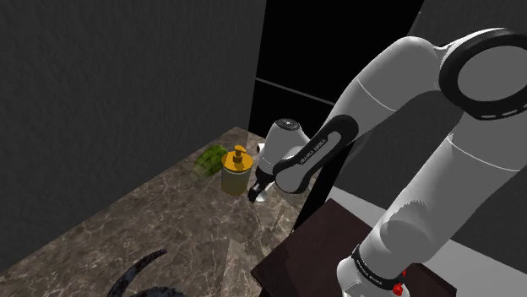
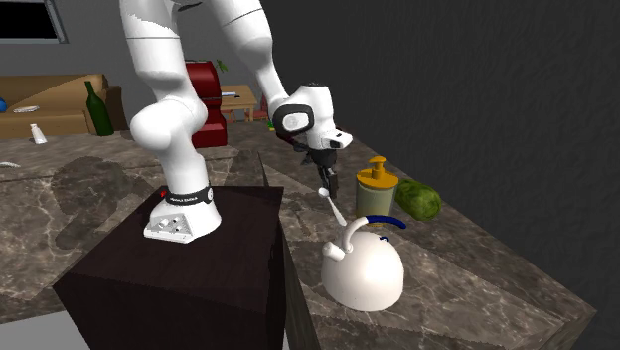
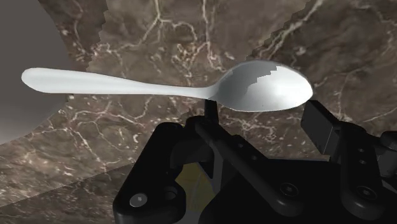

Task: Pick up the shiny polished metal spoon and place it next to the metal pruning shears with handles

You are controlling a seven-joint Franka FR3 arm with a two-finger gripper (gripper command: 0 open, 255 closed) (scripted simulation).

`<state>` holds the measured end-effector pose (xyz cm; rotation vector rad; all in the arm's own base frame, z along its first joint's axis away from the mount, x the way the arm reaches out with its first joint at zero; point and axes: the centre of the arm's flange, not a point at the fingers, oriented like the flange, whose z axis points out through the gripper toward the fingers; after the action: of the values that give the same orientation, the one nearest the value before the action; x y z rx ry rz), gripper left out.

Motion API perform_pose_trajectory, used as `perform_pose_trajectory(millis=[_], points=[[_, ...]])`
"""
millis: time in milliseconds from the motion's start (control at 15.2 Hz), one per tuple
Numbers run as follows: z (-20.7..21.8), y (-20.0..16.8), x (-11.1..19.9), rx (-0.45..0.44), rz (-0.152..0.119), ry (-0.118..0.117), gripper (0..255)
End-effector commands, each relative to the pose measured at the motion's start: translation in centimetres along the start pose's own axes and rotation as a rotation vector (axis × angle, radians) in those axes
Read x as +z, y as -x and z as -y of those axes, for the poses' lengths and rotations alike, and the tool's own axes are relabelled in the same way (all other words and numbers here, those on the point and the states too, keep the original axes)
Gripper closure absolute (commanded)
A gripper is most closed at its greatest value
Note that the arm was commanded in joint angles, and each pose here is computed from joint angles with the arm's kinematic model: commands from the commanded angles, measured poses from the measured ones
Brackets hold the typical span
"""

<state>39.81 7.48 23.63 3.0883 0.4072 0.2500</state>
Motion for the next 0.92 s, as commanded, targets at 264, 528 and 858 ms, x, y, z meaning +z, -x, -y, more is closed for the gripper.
perform_pose_trajectory(millis=[264,528,858], points=[[-0.2,-0.4,-3.2,0.0,0.001,-0.001,255],[-0.2,-0.7,-4.8,0.0,0.001,-0.001,255],[5.1,-4.5,-4.4,0.0,0.001,-0.001,255]])
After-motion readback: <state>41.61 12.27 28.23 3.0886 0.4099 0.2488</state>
